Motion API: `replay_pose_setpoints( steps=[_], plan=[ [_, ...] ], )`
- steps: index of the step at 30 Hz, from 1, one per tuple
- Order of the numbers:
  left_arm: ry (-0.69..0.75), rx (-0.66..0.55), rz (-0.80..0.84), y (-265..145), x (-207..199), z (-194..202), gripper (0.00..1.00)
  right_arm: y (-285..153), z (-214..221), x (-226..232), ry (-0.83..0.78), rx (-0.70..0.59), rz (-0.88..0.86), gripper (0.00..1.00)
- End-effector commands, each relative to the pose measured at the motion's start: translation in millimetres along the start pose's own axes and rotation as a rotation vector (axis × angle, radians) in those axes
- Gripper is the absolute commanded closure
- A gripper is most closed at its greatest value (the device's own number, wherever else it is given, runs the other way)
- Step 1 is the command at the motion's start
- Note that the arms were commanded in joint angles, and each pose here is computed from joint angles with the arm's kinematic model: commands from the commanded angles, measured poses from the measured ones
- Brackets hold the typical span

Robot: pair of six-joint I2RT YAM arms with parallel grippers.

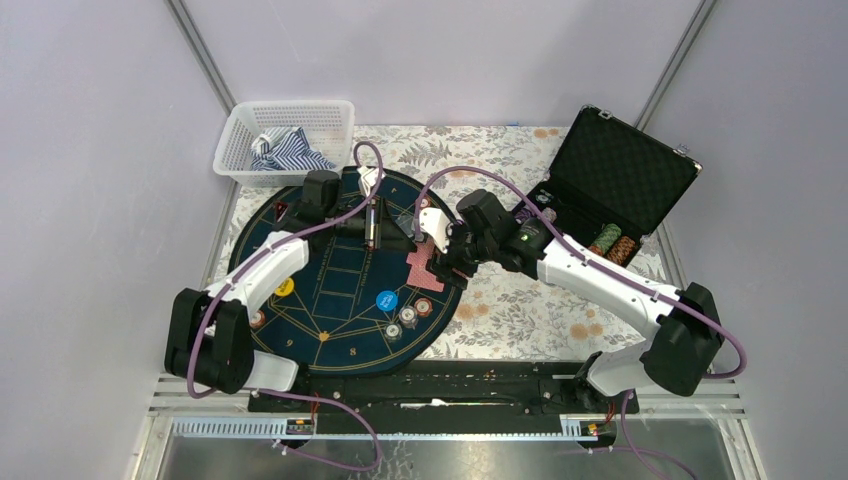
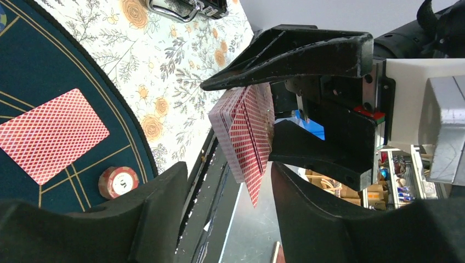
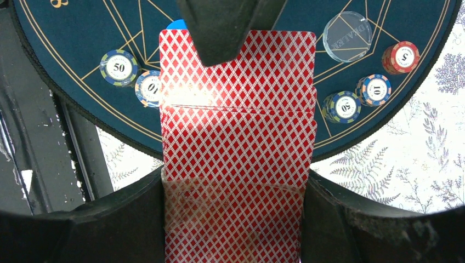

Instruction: Distribute texas hold em gaming equipment

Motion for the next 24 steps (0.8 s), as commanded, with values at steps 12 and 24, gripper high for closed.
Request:
replay_pose_setpoints(
  steps=[12,24],
  plan=[
    [0.043,0.0,-0.012,2,0,-4,0.71,-14,-38,-12,-0.039,-0.115,0.051,0.82],
    [0.039,-0.076,-0.035,-28,6,-14,0.93,-14,-29,-13,-0.038,-0.092,0.075,0.83]
  ],
)
Point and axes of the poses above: each gripper's point midway between its finger pads, its own y axis out along the fingers, its own x axis along the line the jaws close on, z = x × y, the point moved 1 cm from there along -y, back along the fingers, and after that the axes turned 7 degrees about -y, right-handed, at the moved point
